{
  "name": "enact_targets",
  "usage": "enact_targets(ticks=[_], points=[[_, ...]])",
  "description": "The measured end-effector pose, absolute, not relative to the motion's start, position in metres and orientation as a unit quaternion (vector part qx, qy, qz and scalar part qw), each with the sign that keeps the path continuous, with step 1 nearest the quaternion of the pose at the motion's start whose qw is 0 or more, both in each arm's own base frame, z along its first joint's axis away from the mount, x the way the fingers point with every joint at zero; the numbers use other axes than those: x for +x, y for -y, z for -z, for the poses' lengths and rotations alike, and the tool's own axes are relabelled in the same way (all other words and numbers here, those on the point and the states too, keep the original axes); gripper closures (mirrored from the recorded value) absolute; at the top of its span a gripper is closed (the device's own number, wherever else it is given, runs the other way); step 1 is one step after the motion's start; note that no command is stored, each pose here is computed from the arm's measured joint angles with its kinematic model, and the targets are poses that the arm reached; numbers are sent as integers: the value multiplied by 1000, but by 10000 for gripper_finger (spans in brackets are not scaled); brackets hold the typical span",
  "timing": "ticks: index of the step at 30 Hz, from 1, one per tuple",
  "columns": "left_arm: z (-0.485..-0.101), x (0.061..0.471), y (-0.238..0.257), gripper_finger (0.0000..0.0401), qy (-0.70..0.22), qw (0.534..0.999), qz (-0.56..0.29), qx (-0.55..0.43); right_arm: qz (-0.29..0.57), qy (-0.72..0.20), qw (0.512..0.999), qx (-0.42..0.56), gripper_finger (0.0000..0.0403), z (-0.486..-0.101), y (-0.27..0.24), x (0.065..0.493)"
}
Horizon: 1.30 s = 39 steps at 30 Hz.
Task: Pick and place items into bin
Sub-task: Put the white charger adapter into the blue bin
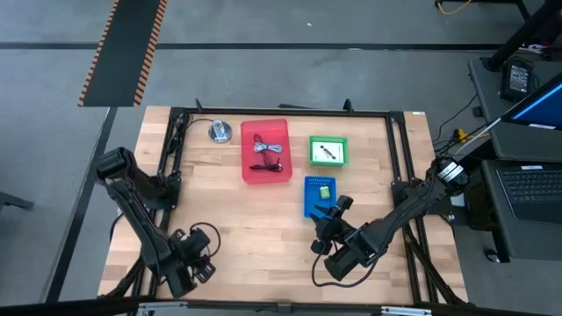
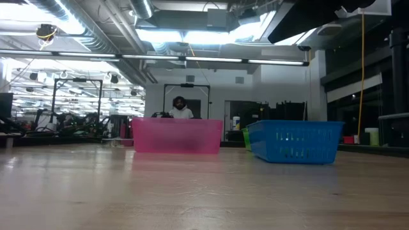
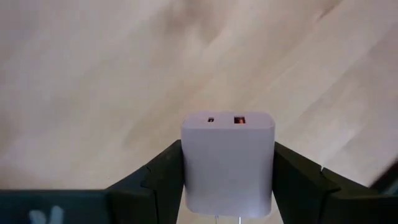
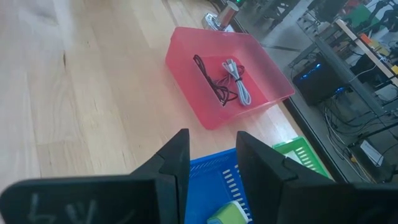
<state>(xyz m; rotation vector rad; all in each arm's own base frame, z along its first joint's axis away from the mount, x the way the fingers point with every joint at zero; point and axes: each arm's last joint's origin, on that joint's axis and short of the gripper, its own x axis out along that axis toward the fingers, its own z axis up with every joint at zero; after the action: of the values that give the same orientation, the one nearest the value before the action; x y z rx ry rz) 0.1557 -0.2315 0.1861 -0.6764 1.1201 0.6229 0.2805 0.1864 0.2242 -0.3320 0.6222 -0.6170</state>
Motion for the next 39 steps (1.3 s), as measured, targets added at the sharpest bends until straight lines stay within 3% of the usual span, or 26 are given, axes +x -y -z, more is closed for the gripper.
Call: enact_targets(ticks=[8, 18, 39], points=[[-213, 167, 211, 211, -459, 827, -224, -235, 297, -302, 891, -163, 292, -224, -186, 280], [-226, 186, 197, 211, -423, 883, -166, -118, 268, -311, 898, -160, 292, -223, -199, 272], [-249, 264, 166, 211, -326, 944, 4, 49, 201, -288, 926, -137, 292, -223, -243, 233]])
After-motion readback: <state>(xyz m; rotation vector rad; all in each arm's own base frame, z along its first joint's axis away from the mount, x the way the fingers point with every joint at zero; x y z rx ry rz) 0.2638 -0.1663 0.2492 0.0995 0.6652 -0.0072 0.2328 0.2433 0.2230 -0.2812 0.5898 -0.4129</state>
